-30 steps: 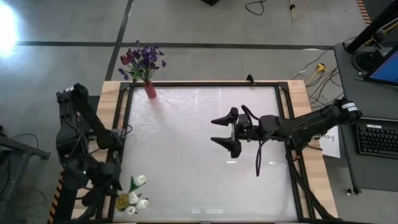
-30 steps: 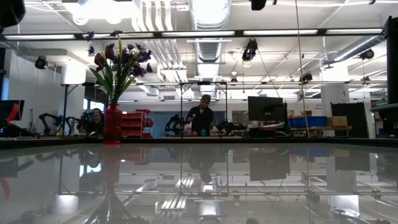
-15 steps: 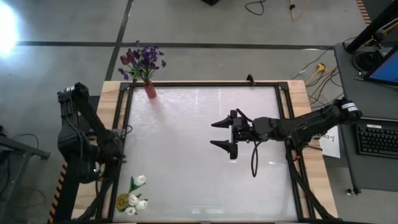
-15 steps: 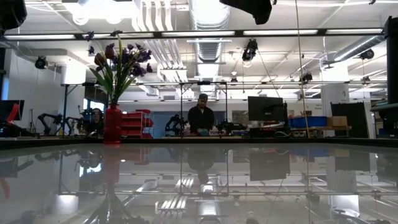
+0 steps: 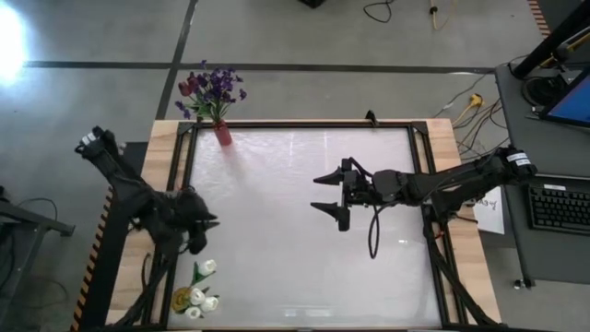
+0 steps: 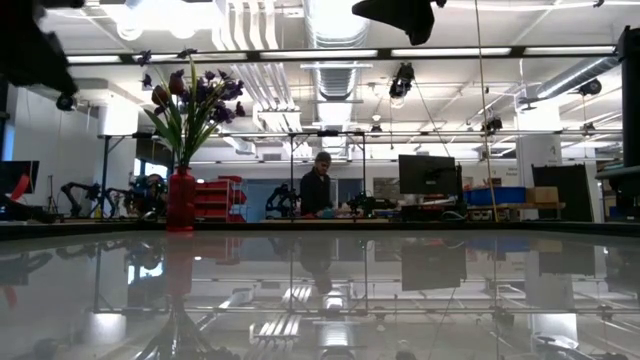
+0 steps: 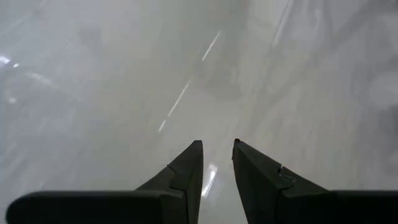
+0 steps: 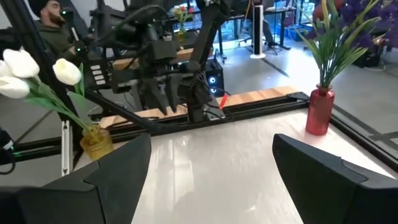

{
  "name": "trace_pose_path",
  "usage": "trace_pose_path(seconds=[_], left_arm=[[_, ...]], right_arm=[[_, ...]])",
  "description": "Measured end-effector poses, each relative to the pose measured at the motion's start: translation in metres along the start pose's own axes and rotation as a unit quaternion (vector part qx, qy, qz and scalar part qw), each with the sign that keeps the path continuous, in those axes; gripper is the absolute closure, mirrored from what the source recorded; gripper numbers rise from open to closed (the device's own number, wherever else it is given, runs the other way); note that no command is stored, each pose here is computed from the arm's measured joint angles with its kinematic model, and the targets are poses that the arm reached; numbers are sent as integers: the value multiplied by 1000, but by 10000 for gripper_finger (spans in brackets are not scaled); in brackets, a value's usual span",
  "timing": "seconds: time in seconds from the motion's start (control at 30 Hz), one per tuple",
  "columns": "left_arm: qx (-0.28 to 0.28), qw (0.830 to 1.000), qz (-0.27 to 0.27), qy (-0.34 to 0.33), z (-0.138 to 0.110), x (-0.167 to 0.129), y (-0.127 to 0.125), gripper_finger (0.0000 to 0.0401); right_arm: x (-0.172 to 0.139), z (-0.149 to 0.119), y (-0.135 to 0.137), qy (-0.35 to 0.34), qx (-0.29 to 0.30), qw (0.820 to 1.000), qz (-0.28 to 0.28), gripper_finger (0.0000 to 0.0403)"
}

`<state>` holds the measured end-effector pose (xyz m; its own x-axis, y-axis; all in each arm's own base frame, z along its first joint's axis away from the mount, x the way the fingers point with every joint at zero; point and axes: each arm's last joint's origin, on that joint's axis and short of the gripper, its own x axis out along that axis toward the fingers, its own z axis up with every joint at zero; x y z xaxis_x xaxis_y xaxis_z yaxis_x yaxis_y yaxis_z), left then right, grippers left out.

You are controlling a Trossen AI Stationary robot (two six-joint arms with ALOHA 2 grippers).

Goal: Sort flowers into vase by color
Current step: Return to Home Position

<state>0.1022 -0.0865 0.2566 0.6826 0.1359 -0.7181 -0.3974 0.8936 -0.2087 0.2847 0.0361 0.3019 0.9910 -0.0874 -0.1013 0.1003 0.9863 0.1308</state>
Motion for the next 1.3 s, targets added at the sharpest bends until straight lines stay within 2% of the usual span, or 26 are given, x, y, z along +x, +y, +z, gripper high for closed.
trace_pose_path(seconds=[0.27, 0.33, 0.4, 0.5, 0.63, 0.87, 1.0, 1.1, 1.3], left_arm=[[8, 994, -4, -109, 21, 36, 15, 325], [19, 987, -30, -154, 28, 43, 15, 325], [45, 976, -78, -200, 34, 49, 14, 326], [76, 946, -150, -279, 39, 53, 16, 326], [75, 915, -179, -354, 41, 57, 29, 326], [55, 917, -188, -346, 42, 62, 53, 326], [69, 932, -143, -325, 46, 49, 64, 326], [68, 937, -121, -321, 47, 37, 69, 326], [64, 923, -120, -361, 35, 26, 77, 326]], right_arm=[[13, -15, -7, 35, 7, 999, -19, 77], [18, -22, -10, 48, 8, 998, -26, 77], [24, -27, -13, 57, 10, 998, -33, 77], [31, -34, -18, 68, 26, 996, -45, 77], [34, -34, -20, 68, 24, 996, -49, 77], [23, -17, -20, 43, 2, 998, -40, 77], [11, -10, -21, 51, 0, 998, -42, 84], [1, -4, -22, 57, -8, 997, -42, 107], [-16, -1, -24, 57, -35, 997, -40, 189]])
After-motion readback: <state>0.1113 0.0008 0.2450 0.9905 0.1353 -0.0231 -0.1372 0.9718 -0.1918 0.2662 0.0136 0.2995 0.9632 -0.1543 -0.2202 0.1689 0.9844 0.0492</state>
